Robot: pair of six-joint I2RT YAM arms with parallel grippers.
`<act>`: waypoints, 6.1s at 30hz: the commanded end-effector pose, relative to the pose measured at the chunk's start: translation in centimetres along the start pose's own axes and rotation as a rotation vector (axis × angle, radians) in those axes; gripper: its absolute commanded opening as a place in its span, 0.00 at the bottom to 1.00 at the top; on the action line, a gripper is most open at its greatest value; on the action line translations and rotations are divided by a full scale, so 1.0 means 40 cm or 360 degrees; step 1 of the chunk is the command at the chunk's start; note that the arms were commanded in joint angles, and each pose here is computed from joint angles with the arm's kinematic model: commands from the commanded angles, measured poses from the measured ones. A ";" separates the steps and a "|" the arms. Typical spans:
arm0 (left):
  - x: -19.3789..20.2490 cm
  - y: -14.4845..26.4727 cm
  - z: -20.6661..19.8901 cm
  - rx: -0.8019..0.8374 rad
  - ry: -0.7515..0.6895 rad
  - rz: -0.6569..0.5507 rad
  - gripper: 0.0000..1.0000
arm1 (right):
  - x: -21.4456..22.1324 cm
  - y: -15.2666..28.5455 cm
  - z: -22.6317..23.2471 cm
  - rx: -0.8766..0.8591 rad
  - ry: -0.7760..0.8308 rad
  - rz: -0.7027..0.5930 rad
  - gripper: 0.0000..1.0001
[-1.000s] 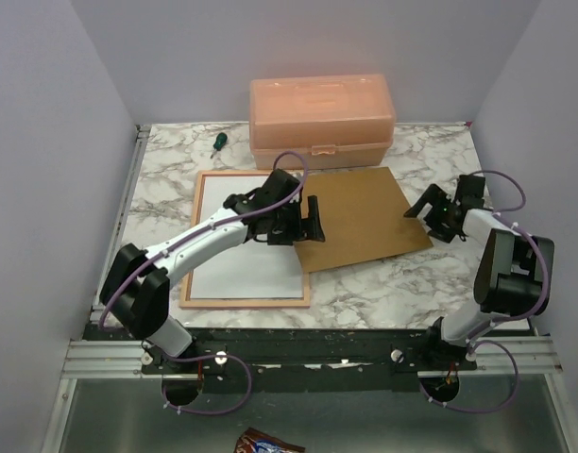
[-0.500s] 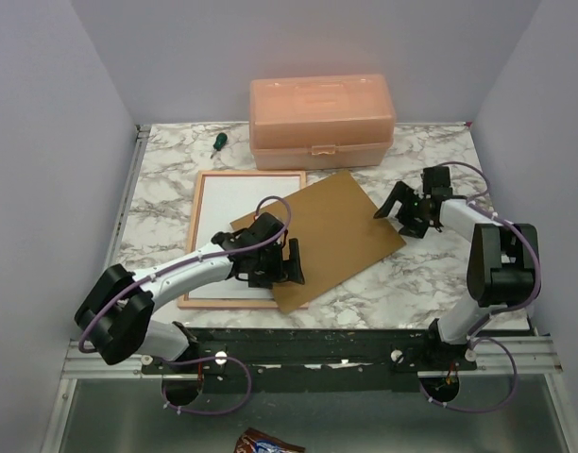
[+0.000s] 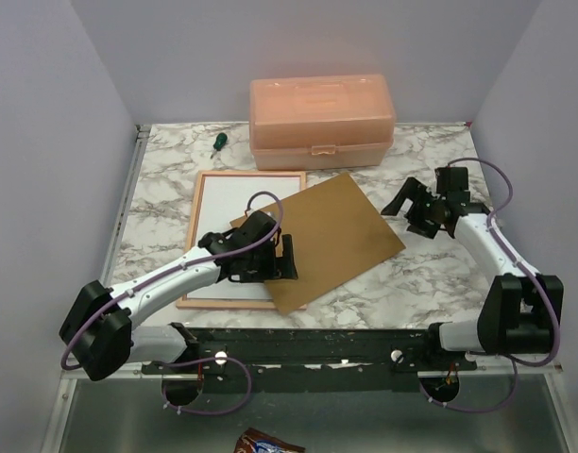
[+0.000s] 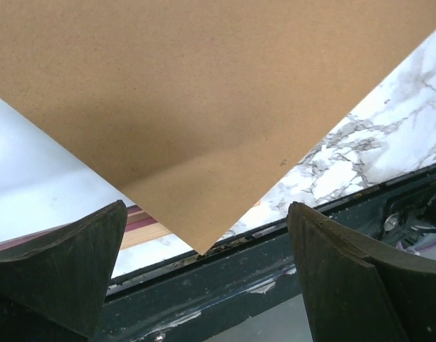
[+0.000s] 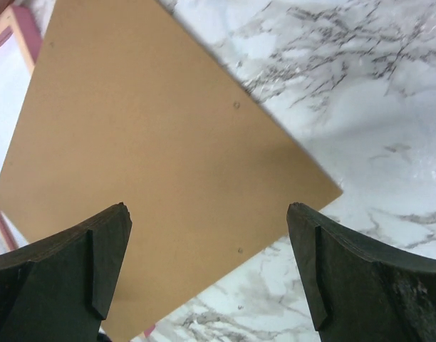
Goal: Put the photo into the frame
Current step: Adjust the photo frame item on the photo frame, then turn over the photo frame item at the center of the board.
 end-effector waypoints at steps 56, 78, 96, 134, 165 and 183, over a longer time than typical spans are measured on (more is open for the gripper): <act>-0.197 0.199 -0.093 0.0711 0.0009 -0.0490 0.96 | 0.493 -0.070 -0.023 -0.0764 -0.0777 0.0553 0.70; -0.189 0.204 -0.073 0.0658 -0.0004 -0.0500 0.96 | 0.478 -0.096 0.037 -0.0883 -0.0686 0.0616 0.07; -0.189 0.207 -0.060 0.0619 -0.0011 -0.0504 0.96 | 0.512 0.028 0.039 -0.0726 -0.0015 0.0881 0.01; -0.168 0.200 -0.026 0.0519 -0.0014 -0.0477 0.96 | 0.466 -0.016 0.034 -0.0422 0.0257 0.0866 0.62; -0.167 0.217 -0.027 0.0547 -0.0011 -0.0515 0.96 | 0.532 -0.044 -0.005 -0.0808 -0.0514 0.0785 0.54; -0.167 0.271 -0.029 0.0528 -0.0041 -0.0580 0.96 | 0.491 -0.013 0.066 -0.0861 -0.0282 0.0752 0.01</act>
Point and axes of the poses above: each gripper's point midway between its finger pads, its own y axis back along the fingers, its own z axis along the line the jaws close on, x = y × z, the point moved 3 cm from there along y, back along the fingers, and after that the axes turned 13 degrees about -y, right-handed, at the moved point
